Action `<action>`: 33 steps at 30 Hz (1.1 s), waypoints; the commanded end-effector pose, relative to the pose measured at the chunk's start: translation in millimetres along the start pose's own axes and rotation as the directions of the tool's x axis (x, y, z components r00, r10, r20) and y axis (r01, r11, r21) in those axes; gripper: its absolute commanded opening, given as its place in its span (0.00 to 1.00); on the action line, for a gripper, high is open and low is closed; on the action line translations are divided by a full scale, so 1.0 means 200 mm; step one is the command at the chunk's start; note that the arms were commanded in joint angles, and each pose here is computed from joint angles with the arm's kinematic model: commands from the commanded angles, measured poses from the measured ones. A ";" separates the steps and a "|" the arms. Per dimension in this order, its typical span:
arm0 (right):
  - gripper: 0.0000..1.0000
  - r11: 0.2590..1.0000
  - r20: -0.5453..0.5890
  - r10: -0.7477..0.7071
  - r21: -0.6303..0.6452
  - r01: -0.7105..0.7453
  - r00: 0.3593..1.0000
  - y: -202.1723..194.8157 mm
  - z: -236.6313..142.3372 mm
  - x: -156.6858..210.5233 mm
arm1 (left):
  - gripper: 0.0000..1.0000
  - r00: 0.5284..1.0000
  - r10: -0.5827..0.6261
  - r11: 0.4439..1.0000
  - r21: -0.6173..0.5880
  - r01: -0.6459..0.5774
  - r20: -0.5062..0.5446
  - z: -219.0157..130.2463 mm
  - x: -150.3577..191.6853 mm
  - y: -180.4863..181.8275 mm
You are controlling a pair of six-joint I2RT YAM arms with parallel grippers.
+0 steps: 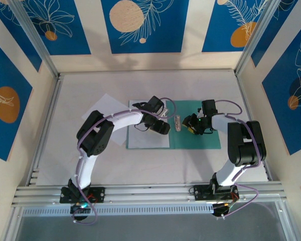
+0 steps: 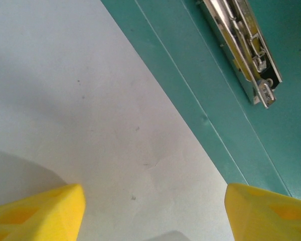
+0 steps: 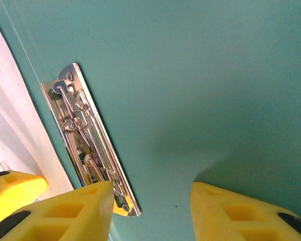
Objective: Put the files into the folder
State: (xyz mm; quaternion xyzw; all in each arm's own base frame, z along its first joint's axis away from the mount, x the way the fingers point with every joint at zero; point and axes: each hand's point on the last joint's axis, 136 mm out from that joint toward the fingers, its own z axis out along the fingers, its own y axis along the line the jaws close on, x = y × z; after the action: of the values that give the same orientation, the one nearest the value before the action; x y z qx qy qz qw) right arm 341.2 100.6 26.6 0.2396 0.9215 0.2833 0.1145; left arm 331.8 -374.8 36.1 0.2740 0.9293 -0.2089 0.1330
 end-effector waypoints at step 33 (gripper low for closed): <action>0.46 1.000 -0.005 -0.002 0.008 0.002 1.000 0.03 -0.04 0.01 | 0.79 0.996 -0.090 0.935 -0.341 0.094 0.026 -0.05 0.02 0.23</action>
State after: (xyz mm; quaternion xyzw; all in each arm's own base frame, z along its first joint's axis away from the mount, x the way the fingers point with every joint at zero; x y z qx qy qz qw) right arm 339.3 100.7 26.0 0.2403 0.9223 0.2819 0.1103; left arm 355.0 -332.4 37.6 0.1862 0.9628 -0.0654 0.1846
